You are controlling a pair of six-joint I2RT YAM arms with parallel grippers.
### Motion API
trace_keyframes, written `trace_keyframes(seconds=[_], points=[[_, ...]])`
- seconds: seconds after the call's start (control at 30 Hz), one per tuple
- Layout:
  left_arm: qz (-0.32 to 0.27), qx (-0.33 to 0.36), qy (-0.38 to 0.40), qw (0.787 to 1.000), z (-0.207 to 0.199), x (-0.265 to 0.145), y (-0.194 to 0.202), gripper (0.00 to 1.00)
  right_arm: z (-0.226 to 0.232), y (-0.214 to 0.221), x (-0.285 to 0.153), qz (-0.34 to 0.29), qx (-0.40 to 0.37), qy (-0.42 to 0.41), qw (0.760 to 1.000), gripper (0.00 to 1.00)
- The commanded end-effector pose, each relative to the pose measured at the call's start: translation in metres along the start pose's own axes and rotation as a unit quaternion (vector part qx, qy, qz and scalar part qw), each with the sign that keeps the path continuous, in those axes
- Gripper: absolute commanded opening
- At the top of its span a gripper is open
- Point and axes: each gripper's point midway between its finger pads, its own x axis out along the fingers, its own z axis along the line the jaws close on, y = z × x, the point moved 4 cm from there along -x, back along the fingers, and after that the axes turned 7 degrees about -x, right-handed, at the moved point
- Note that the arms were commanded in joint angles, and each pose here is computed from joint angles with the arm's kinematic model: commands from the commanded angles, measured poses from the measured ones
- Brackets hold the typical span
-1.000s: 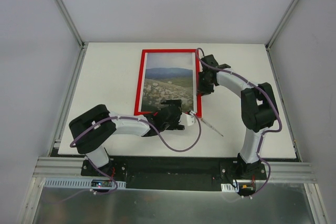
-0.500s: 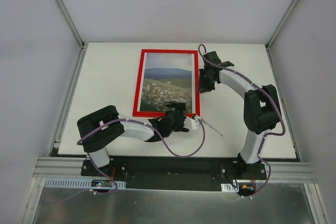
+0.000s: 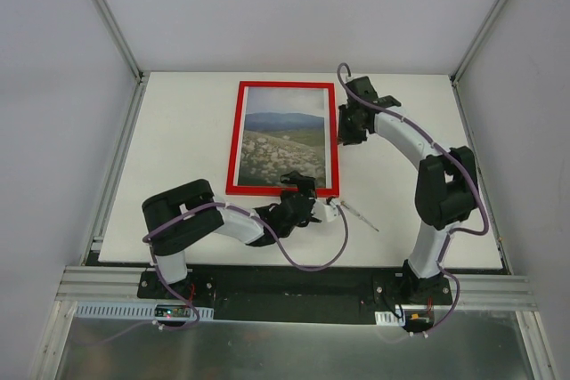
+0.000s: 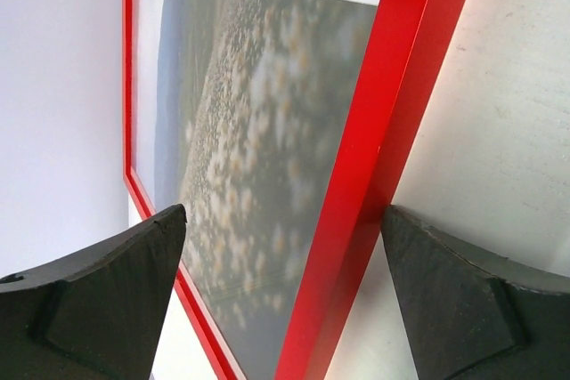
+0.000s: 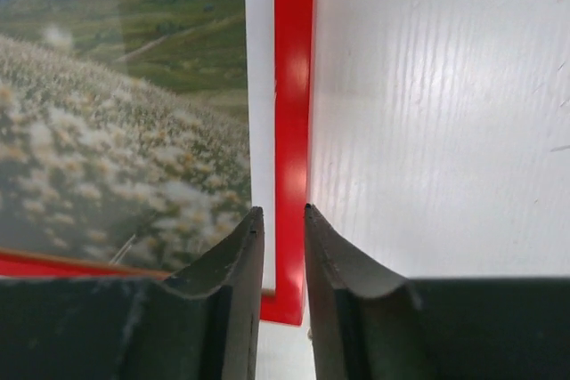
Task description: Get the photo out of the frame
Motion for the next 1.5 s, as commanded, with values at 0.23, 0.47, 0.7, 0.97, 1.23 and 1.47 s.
trace_keyframes(seconds=[0.23, 0.47, 0.7, 0.97, 1.23, 1.47], points=[[0.013, -0.014, 0.05, 0.999, -0.014, -0.021, 0.024, 0.95, -0.005, -0.013, 0.052, 0.038, -0.04, 0.062, 0.997, 0.44], [0.001, -0.025, 0.055, 0.998, -0.011, -0.028, 0.022, 0.95, -0.004, -0.004, 0.067, 0.059, -0.037, 0.062, 0.996, 0.4], [-0.001, -0.021, 0.057, 0.998, -0.011, -0.027, 0.02, 0.95, -0.001, 0.007, 0.076, 0.08, -0.033, 0.052, 0.995, 0.32], [-0.004, -0.014, 0.06, 0.998, -0.011, -0.025, 0.017, 0.96, 0.003, 0.012, 0.078, 0.091, -0.026, 0.038, 0.995, 0.29], [-0.001, -0.004, 0.068, 0.998, -0.013, -0.019, 0.014, 0.99, 0.01, 0.012, 0.074, 0.096, -0.002, -0.002, 0.995, 0.01], [0.002, 0.011, 0.072, 0.997, -0.016, -0.014, 0.013, 0.99, 0.015, -0.015, 0.042, 0.058, 0.011, -0.028, 0.998, 0.0]])
